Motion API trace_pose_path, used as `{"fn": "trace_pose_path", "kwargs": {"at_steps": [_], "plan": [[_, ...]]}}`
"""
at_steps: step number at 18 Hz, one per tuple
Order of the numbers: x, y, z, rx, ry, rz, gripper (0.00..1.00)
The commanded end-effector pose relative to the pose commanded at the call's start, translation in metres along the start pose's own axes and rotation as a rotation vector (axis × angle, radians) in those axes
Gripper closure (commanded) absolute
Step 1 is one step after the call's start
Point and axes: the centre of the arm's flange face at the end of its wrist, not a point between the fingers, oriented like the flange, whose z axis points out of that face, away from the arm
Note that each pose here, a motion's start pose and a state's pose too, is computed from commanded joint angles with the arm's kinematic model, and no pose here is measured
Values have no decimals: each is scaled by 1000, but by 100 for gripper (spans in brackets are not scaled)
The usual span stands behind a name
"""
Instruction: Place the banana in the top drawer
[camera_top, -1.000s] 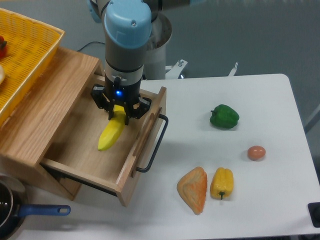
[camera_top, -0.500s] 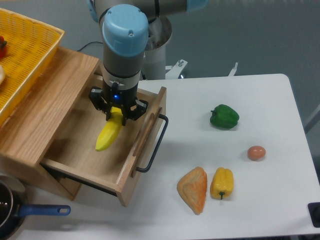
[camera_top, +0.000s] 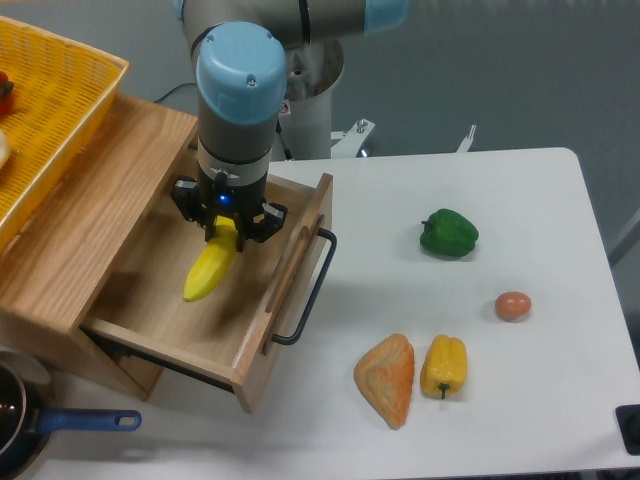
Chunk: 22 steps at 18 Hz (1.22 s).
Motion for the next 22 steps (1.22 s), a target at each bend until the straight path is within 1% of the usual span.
{"fn": "trace_pose_path", "kwargs": {"at_steps": [9,22], "plan": [[5,-3,16,-26,11,8,58],[4,-2,22,-35,15,9,56]]}}
